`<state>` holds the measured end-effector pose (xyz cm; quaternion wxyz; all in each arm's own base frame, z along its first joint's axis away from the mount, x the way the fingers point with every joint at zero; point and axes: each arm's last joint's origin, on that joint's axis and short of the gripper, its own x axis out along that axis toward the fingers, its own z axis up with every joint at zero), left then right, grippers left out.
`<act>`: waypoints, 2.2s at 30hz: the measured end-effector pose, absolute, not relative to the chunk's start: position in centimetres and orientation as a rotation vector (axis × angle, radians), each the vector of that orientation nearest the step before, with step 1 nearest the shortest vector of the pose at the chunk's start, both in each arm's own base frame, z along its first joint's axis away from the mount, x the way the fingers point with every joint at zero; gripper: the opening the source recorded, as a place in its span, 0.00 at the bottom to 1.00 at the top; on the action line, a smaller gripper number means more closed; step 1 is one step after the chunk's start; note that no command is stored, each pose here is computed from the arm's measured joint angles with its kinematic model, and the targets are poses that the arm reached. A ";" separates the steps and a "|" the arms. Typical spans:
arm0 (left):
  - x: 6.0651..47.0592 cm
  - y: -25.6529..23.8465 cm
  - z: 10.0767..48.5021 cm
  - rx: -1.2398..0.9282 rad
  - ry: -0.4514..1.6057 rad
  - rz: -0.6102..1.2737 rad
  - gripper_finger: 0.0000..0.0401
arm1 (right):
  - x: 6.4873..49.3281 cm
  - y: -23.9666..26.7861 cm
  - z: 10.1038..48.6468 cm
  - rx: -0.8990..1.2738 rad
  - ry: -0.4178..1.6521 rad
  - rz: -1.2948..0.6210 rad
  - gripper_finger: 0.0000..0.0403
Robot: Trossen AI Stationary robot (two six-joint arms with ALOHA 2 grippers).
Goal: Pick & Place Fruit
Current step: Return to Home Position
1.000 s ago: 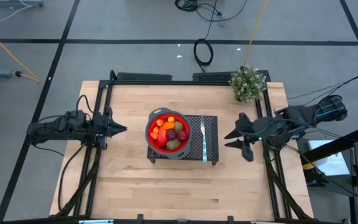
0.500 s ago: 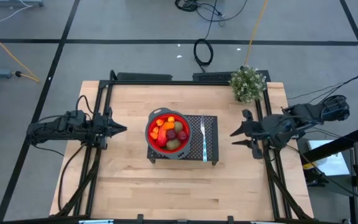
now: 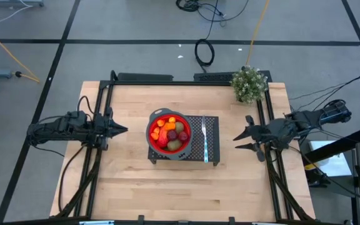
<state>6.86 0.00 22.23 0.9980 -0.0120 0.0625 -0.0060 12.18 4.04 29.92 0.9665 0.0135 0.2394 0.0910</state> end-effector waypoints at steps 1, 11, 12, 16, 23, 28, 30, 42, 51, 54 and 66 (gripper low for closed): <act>6.9 0.0 22.2 -0.024 0.125 -0.012 0.05 | 11.8 4.0 29.9 0.032 0.469 0.206 0.34; 6.9 0.0 22.2 -0.025 0.128 -0.012 0.05 | 7.8 2.6 29.6 0.029 0.272 0.259 0.34; 6.9 0.0 22.2 -0.020 0.128 -0.012 0.05 | 7.6 2.5 29.5 0.022 0.244 0.261 0.34; 6.9 0.0 22.2 0.022 0.127 -0.015 0.05 | 7.6 2.5 28.5 0.024 0.129 0.266 0.34; 6.9 0.0 22.2 0.042 0.126 -0.016 0.05 | 9.1 3.1 24.4 0.124 0.133 0.262 0.34; 6.9 0.0 22.2 0.046 0.125 -0.016 0.05 | 9.8 3.2 22.3 0.114 0.106 0.257 0.34; 6.9 0.0 22.2 0.046 0.125 -0.013 0.05 | 10.0 3.1 21.5 0.122 0.110 0.241 0.34; 6.9 0.1 22.2 0.044 0.124 0.009 0.05 | 9.4 1.6 21.3 0.114 0.052 0.112 0.34; 6.9 0.1 22.2 0.044 0.124 0.009 0.05 | 7.9 1.1 21.4 0.120 -0.002 0.088 0.34; 6.9 0.1 22.2 0.059 0.126 0.008 0.05 | 8.0 1.1 21.2 0.117 0.014 0.086 0.34; 6.8 0.1 21.8 0.118 0.167 0.002 0.05 | 8.9 1.2 18.8 0.130 0.033 0.084 0.34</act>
